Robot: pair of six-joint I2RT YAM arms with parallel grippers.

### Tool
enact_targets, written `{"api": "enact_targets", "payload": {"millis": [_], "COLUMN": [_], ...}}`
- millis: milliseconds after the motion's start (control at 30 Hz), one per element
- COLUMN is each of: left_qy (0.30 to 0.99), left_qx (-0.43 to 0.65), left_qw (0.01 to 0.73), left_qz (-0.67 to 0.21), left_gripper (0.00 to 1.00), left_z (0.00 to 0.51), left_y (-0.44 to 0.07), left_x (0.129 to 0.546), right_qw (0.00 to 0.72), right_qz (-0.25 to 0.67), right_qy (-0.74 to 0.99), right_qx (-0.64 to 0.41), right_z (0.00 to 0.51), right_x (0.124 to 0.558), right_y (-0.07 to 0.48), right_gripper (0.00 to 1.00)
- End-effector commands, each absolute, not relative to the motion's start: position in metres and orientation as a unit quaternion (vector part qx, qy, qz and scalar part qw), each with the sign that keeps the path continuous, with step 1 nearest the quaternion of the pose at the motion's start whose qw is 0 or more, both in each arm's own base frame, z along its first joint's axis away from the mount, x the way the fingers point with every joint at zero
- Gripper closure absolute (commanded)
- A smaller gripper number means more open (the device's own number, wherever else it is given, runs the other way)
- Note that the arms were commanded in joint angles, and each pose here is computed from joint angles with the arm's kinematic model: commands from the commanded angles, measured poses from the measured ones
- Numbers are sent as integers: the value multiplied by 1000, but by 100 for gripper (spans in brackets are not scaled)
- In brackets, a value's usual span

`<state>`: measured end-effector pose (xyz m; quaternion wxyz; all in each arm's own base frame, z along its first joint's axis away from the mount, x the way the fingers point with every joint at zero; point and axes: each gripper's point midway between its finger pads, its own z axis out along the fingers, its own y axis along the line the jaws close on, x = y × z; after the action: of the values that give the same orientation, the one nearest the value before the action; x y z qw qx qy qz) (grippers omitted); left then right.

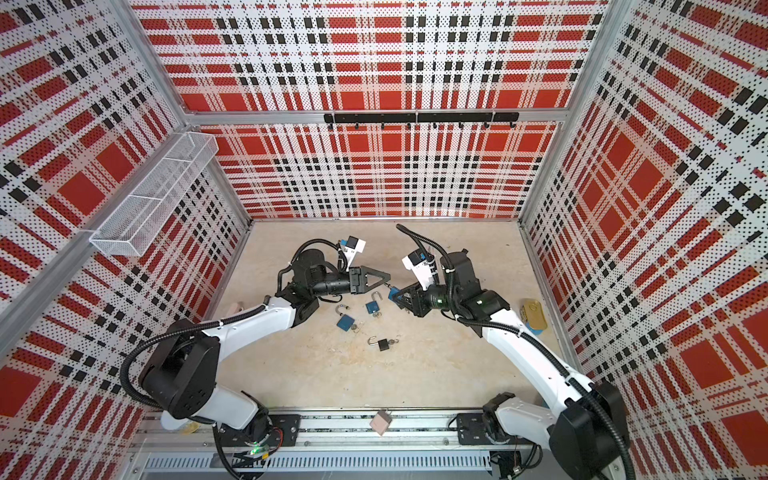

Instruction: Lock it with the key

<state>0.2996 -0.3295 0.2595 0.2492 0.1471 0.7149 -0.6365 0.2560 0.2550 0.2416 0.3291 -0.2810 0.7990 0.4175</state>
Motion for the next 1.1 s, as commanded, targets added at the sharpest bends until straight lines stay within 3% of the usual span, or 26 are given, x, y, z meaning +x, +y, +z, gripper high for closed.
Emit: {"api": "enact_targets", "payload": {"millis": [0,1067], "left_qy": [699,704], "left_qx": [166,161], "left_qw": [244,233], "left_qz": [-651,-651], "left_gripper": [56,66], "left_z": [268,260], "left_y": [-331,-319], "left_x": [288,281], "right_qw": [352,345], "right_qz": [421,416], "right_qy": [783,791], "right_qx": [-291,-287], "right_z": [259,258], "right_x": [264,266], "right_y": [261,260], "right_gripper": [100,100]}}
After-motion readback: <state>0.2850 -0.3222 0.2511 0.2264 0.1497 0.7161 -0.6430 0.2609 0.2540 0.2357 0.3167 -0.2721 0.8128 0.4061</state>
